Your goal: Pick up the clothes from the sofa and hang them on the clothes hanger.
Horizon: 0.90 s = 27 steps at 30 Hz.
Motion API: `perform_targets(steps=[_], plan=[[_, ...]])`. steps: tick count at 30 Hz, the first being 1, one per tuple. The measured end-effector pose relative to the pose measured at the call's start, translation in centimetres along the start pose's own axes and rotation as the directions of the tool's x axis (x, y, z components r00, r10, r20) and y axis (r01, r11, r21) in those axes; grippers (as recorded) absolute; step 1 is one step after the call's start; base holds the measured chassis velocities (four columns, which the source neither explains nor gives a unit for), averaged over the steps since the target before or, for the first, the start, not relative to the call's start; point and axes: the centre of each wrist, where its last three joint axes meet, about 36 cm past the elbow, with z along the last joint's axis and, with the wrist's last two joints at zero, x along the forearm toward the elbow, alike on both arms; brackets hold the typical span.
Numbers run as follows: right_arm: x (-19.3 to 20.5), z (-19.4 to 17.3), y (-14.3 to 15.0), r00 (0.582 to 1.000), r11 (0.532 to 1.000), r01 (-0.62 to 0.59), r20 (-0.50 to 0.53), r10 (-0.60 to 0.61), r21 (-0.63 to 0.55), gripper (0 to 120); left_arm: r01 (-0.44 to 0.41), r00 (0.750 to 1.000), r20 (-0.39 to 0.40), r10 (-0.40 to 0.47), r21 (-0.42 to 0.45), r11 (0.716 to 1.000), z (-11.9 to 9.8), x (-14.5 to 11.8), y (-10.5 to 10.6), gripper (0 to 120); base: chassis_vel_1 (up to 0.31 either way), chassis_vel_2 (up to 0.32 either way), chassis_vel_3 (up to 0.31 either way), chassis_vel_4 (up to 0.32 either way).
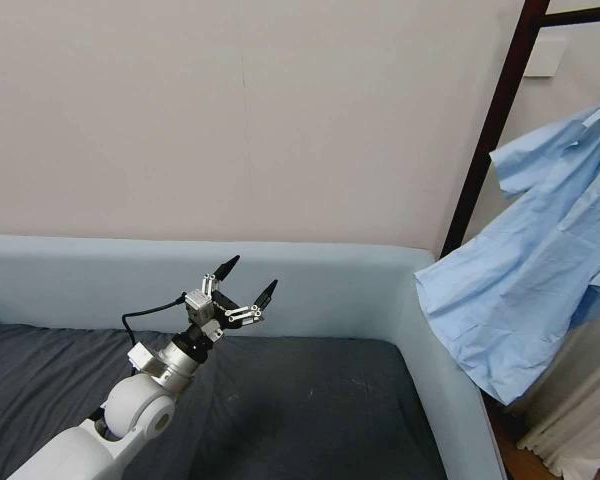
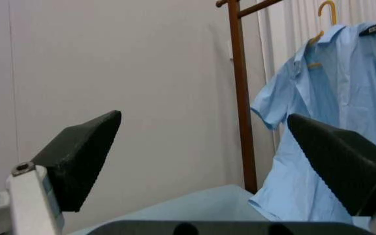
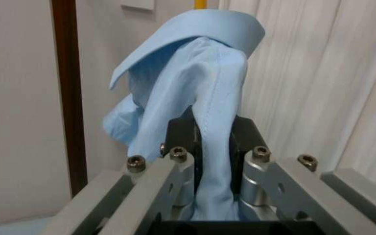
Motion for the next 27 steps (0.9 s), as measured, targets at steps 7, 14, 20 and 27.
perform_targets(steps=[7, 14, 20, 27], plan=[[-3.3, 3.1, 0.9, 1.0, 1.0, -0.009, 0.01, 0.009, 0.0, 8, 0.009, 1.0, -0.023, -0.009, 0.011, 1.0, 0.8, 0.2, -0.3, 100, 0.0, 0.0, 0.0, 0.0], [-4.6, 3.7, 4.7, 0.997, 0.998, 0.06, 0.037, -0.061, 0.025, 8, 0.025, 0.999, -0.037, -0.025, 0.015, 1.0, 1.1, -0.1, -0.6, 100, 0.0, 0.0, 0.0, 0.0], [-6.5, 2.2, 11.9, 0.993, 0.995, 0.1, 0.063, -0.101, 0.021, 8, 0.055, 0.997, -0.05, -0.055, 0.013, 0.998, 1.8, 0.4, 0.6, 100, 0.0, 0.0, 0.0, 0.0], [-8.0, -1.1, 16.6, 0.986, 0.994, 0.109, 0.128, -0.111, 0.025, 8, 0.067, 0.997, -0.048, -0.067, 0.012, 0.998, 2.1, 0.5, 1.0, 100, 0.0, 0.0, 0.0, 0.0]])
